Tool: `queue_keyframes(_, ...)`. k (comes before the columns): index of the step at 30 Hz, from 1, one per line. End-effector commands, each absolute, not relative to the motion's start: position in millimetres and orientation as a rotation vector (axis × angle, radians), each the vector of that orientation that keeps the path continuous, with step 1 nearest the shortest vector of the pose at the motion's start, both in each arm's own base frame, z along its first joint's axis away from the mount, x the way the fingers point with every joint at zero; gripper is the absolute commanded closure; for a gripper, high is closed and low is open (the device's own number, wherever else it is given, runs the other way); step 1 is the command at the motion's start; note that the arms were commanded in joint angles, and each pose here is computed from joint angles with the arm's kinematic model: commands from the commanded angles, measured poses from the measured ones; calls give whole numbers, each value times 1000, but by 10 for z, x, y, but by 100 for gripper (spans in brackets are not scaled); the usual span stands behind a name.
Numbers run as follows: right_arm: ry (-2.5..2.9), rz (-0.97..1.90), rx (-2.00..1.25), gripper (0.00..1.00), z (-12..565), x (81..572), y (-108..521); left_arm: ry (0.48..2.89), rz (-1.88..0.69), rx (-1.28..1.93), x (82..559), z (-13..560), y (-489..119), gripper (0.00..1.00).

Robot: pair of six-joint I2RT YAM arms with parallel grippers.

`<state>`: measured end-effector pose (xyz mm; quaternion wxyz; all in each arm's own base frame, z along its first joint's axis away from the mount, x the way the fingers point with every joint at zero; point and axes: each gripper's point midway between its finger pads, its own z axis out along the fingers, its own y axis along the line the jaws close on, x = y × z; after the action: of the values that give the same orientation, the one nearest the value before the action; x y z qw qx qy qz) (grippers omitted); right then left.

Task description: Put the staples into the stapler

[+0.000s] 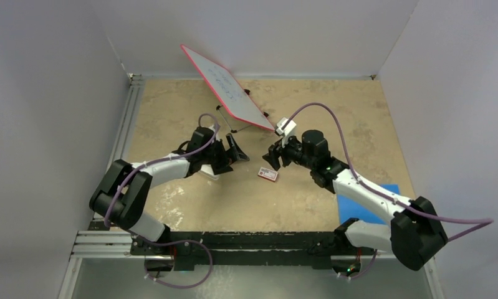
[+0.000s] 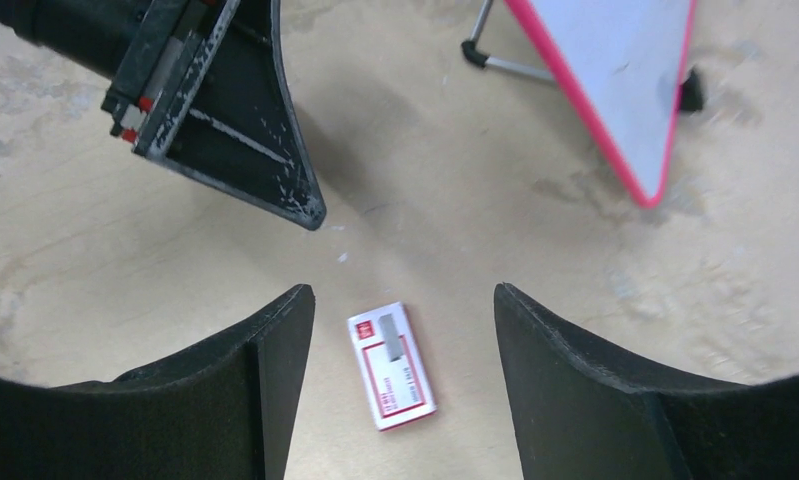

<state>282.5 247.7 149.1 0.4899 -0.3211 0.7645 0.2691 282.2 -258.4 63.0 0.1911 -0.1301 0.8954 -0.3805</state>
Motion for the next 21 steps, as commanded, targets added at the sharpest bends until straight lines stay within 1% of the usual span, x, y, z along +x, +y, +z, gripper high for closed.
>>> queue_keyframes(1,1709,503,-943,31,1622,2916,2427,2426,-1181,-309,2904,929,-2605,8)
queue_keyframes(3,1749,474,-1037,31,1421,2881,2437,2433,-1195,-298,2921,937,-2613,8)
queue_keyframes(7,1863,463,-1198,32,939,2703,2479,2475,-1261,-297,2919,904,-2651,15)
queue_keyframes(9,1895,457,-1249,32,778,2635,2480,2484,-1307,-301,2896,881,-2682,16)
queue_keyframes(12,1918,458,-1273,32,655,2613,2496,2495,-1344,-290,2902,842,-2726,21)
queue_keyframes(17,1969,446,-1294,32,482,2652,2513,2522,-1381,-297,2908,759,-2775,31)
queue_keyframes(21,2016,401,-1296,34,344,2700,2470,2528,-1387,-295,2945,739,-2800,35)
